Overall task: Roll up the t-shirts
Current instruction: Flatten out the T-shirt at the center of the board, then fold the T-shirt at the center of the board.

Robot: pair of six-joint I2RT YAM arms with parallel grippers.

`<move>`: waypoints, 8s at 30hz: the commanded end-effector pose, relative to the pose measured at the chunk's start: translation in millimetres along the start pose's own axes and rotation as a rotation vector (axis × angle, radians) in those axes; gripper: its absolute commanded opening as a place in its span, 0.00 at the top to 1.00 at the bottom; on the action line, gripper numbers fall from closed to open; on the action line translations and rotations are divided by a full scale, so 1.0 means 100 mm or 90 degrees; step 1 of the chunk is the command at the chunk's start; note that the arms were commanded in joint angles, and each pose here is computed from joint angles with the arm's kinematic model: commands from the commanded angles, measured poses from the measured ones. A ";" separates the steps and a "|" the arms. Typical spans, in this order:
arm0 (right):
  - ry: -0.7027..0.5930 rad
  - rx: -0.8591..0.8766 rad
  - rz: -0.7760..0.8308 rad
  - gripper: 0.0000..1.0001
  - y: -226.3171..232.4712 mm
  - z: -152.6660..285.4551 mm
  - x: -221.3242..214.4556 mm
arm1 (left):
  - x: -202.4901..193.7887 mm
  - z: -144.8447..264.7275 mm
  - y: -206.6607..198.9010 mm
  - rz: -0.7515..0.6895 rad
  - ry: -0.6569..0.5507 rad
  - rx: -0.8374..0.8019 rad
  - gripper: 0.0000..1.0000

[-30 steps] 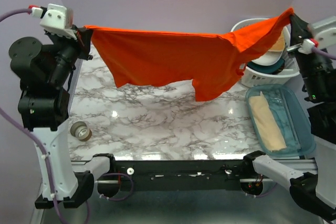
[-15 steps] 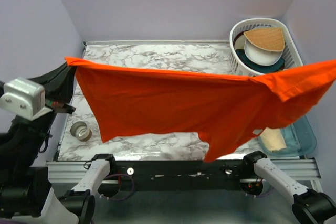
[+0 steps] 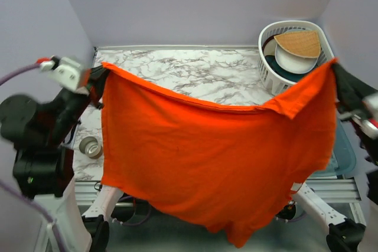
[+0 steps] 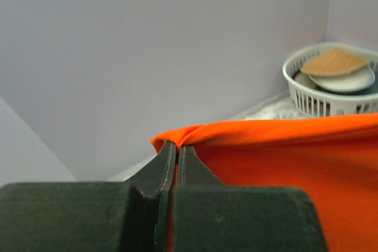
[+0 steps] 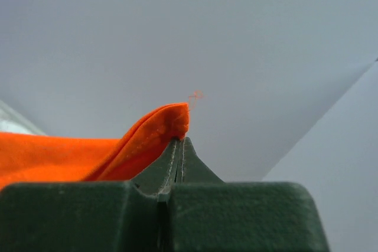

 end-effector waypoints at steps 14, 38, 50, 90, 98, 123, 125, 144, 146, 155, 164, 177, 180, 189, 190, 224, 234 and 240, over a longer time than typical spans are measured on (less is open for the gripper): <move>0.453 0.273 -0.120 0.99 1.75 -1.35 -3.94 | -4.14 -1.43 -0.41 0.233 0.508 -0.252 1.00; 0.559 0.212 -0.027 0.99 1.78 -2.73 -5.87 | -5.04 -2.50 0.25 0.228 0.591 -0.138 1.00; 0.601 0.229 -0.066 0.99 1.69 -2.43 -5.47 | -4.89 -2.38 0.38 0.175 0.591 -0.154 1.00; 0.766 0.357 -0.282 0.99 2.07 -0.44 -4.22 | -5.02 -1.49 0.14 0.017 0.689 -0.407 1.00; 0.762 0.398 -0.275 0.99 2.11 -0.23 -4.11 | -5.05 -1.33 0.07 0.018 0.721 -0.435 1.00; 0.784 0.387 -0.234 0.56 1.95 -1.02 -4.64 | -4.92 -1.90 0.07 0.170 0.713 -0.356 0.68; 0.817 0.400 -0.210 0.59 2.01 -1.05 -4.90 | -5.02 -1.91 -0.01 0.195 0.727 -0.348 0.71; 0.950 0.416 -0.108 0.71 1.83 -1.18 -5.89 | -5.72 -2.04 -0.07 0.205 0.843 -0.173 0.88; 0.955 0.438 -0.105 0.72 1.85 -1.16 -5.93 | -5.74 -2.03 -0.07 0.199 0.851 -0.166 0.88; 0.930 0.422 -0.090 0.73 1.78 -1.29 -5.87 | -5.75 -1.99 -0.08 0.204 0.861 -0.160 0.87; 0.884 0.504 -0.118 0.73 1.83 -1.19 -5.56 | -5.31 -2.17 -0.01 0.241 0.758 -0.174 0.88; 0.964 0.563 0.018 0.77 1.98 -1.05 -6.11 | -5.71 -2.22 -0.10 0.220 0.832 -0.146 0.97; 0.960 0.549 0.053 0.78 1.93 -1.15 -6.20 | -5.78 -2.17 -0.04 0.188 0.858 -0.124 1.00; 0.970 0.547 0.114 0.82 1.92 -1.30 -6.48 | -5.82 -2.12 0.22 0.141 0.876 -0.049 1.00; 0.955 0.537 0.117 0.82 1.89 -1.41 -6.47 | -5.82 -2.12 0.25 0.137 0.876 -0.039 1.00; 0.682 0.856 -0.148 0.57 3.18 -1.00 -4.44 | -4.33 -1.90 -1.01 0.563 0.632 -0.244 0.66; 0.778 0.825 -0.103 0.57 3.31 -1.05 -4.87 | -4.23 -1.62 -0.85 0.506 0.613 -0.197 0.66; 0.808 0.799 -0.080 0.57 3.32 -1.06 -5.00 | -4.21 -1.54 -0.81 0.505 0.609 -0.186 0.66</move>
Point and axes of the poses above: each gripper's point midway between its finger pads, its own z axis back along the fingers, its own y axis along the line the jaws close on, x = y × z, the point moved 8 cm from there along z, back along the fingers, and after that the axes turned 10 degrees about -z, right-handed, at the moved point
